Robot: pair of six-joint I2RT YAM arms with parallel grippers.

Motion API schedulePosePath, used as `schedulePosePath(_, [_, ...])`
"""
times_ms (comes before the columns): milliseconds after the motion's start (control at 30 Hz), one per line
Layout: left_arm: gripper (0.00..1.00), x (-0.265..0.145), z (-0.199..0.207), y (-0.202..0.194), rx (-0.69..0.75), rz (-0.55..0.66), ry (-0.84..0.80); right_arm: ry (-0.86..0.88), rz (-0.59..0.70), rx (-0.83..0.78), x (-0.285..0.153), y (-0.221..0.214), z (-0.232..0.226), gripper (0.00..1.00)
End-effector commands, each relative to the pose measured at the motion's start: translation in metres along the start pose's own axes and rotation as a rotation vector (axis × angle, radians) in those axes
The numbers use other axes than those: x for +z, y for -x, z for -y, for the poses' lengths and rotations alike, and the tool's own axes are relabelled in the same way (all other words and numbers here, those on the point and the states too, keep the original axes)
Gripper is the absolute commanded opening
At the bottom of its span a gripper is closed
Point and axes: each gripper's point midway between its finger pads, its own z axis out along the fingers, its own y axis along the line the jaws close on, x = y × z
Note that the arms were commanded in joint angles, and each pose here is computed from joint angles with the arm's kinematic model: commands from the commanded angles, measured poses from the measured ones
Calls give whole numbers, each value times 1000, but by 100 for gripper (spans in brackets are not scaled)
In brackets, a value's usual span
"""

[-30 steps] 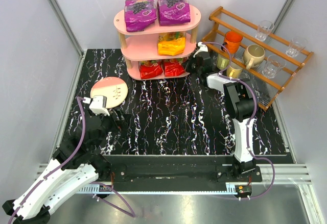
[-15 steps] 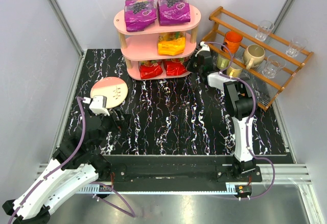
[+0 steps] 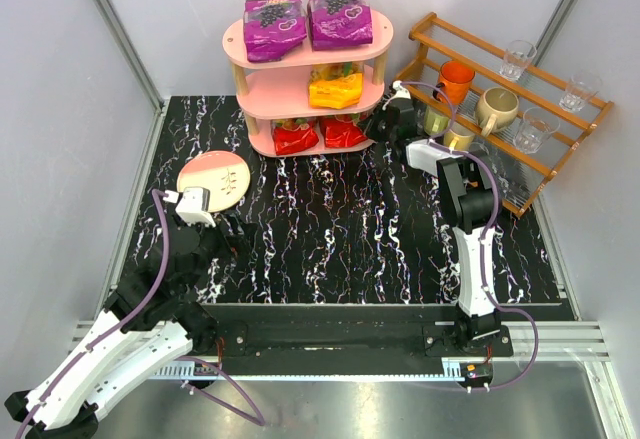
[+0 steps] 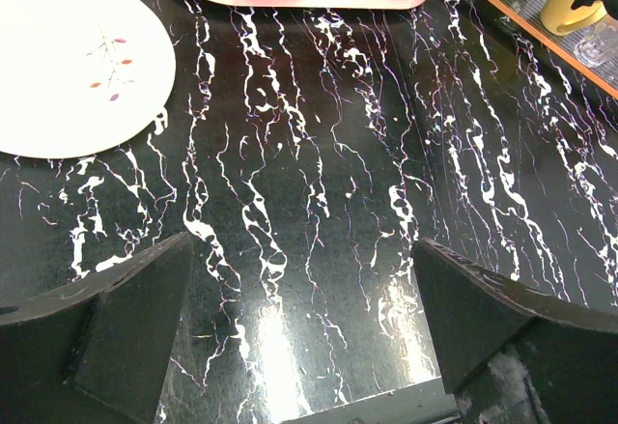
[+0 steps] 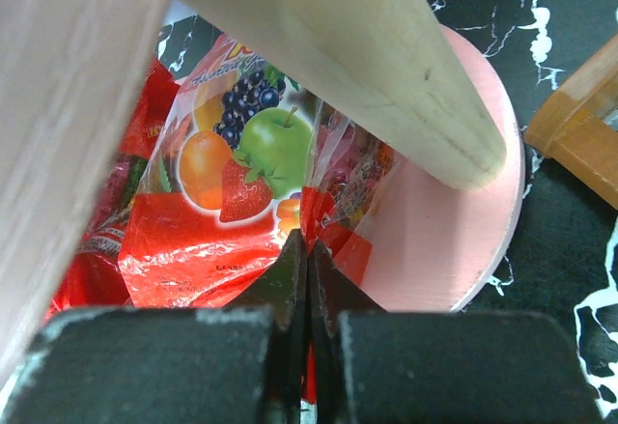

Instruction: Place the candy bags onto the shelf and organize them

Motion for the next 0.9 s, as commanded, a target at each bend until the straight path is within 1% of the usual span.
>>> schedulePosePath(0, [99, 2, 1, 10, -7, 43, 4, 97, -11, -26, 7, 3, -29, 0])
schedulePosePath(300, [99, 2, 1, 9, -8, 42, 2, 115, -29, -29, 5, -3, -31, 0])
schedulePosePath(333, [99, 2, 1, 10, -9, 44, 2, 114, -27, -31, 4, -1, -31, 1])
schedulePosePath(367, [99, 2, 1, 9, -8, 42, 2, 116, -25, -30, 3, 0, -32, 4])
schedulePosePath(400, [99, 2, 0, 10, -8, 43, 4, 113, -15, -31, 1, 3, -33, 15])
schedulePosePath(467, [99, 1, 0, 10, -10, 44, 5, 106, 2, -35, -2, 5, -32, 26])
schedulePosePath(500, [99, 1, 0, 10, -9, 45, 4, 99, 31, -40, -9, 11, -33, 35])
schedulePosePath(533, [99, 1, 0, 11, -11, 46, 4, 96, 47, -44, -12, 15, -33, 40])
schedulePosePath(633, [99, -1, 0, 12, -14, 49, 2, 101, 100, -56, -27, 29, -36, 48])
schedulePosePath(667, [99, -2, 0, 13, -15, 53, 0, 105, 112, -59, -30, 32, -37, 50])
schedulePosePath(733, [99, -2, 1, 14, -16, 55, -2, 130, 141, -70, -40, 41, -44, 55])
schedulePosePath(833, [99, -3, 1, 15, -19, 55, -4, 173, 174, -85, -52, 55, -55, 60])
schedulePosePath(867, [99, -4, 1, 15, -21, 58, -6, 182, 184, -90, -55, 60, -58, 64])
